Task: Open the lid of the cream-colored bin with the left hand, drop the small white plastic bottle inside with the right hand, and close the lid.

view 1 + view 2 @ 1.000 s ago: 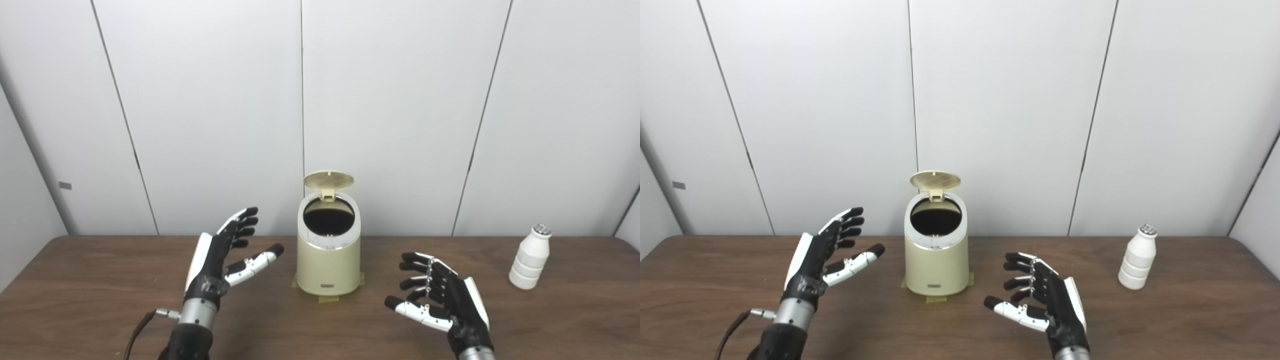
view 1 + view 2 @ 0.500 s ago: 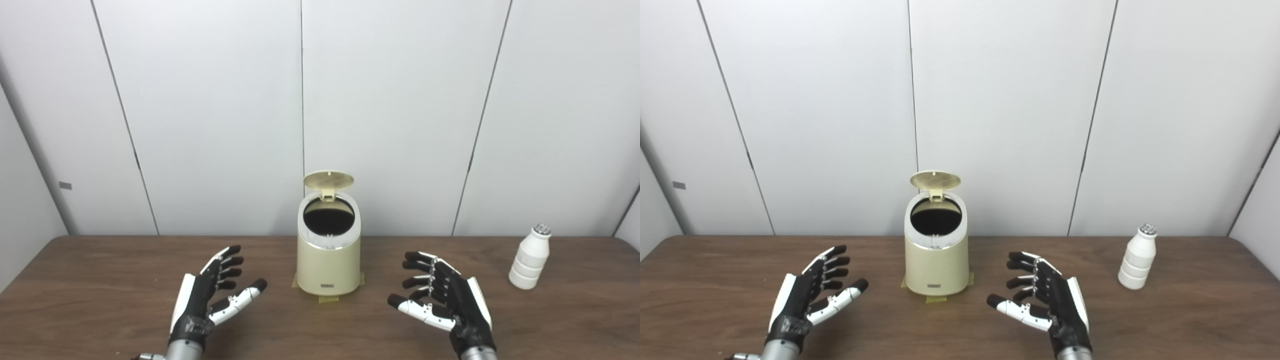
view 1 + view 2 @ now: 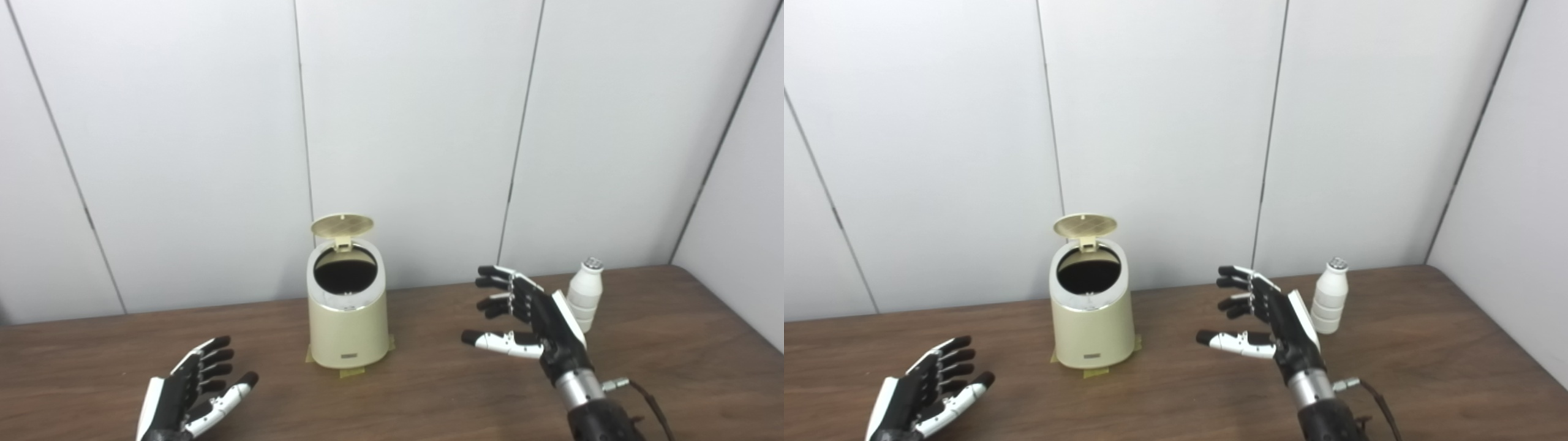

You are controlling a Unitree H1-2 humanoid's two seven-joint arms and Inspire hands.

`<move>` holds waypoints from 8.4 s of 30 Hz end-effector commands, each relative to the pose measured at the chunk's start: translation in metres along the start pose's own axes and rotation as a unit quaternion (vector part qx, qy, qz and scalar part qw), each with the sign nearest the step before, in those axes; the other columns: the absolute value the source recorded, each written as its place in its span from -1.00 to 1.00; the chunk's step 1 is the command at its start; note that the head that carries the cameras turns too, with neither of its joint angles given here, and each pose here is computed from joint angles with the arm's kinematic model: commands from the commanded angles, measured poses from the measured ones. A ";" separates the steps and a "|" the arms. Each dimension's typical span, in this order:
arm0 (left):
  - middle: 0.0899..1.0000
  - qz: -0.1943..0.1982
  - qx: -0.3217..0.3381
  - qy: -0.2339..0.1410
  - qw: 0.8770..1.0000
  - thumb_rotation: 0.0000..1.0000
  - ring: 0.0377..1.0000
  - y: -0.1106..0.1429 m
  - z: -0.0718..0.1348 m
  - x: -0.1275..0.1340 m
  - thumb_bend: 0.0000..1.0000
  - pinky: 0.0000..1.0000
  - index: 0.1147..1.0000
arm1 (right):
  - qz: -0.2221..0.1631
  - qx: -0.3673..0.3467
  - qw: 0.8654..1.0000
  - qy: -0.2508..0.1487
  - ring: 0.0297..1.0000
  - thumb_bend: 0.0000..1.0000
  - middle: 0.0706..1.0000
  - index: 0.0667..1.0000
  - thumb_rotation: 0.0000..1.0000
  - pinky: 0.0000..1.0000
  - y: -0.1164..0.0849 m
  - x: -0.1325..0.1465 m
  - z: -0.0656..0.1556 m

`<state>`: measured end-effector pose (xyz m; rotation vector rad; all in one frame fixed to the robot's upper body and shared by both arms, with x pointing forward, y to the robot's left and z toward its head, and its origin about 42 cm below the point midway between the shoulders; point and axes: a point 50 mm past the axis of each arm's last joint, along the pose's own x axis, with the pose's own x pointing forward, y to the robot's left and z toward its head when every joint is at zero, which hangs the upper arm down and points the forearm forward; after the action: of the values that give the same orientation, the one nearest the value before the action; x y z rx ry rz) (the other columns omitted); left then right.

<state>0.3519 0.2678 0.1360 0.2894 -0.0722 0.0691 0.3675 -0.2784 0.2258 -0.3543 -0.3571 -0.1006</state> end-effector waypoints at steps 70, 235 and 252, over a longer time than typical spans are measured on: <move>0.24 -0.004 -0.006 -0.029 1.000 -0.60 0.13 0.033 0.011 0.015 0.40 -0.14 0.32 | -0.074 -0.075 0.973 0.207 0.66 0.86 0.69 0.69 -0.52 0.52 -0.137 0.038 -0.095; 0.50 -0.023 0.010 -0.031 0.999 -0.67 0.46 -0.054 0.022 0.001 0.33 0.33 0.54 | 0.099 -0.044 0.988 -0.114 -0.30 0.02 -0.13 0.03 -1.00 -0.42 0.142 0.143 0.078; 0.50 -0.026 0.010 -0.031 0.999 -0.72 0.46 -0.055 0.023 0.000 0.31 0.31 0.53 | 0.119 -0.092 0.979 -0.138 -0.28 0.03 -0.16 0.02 -1.00 -0.40 0.130 0.129 0.053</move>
<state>0.3491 0.2149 0.1299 0.3152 -0.0745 0.0226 0.4892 -0.1462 0.2571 -0.5827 -0.4825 0.1440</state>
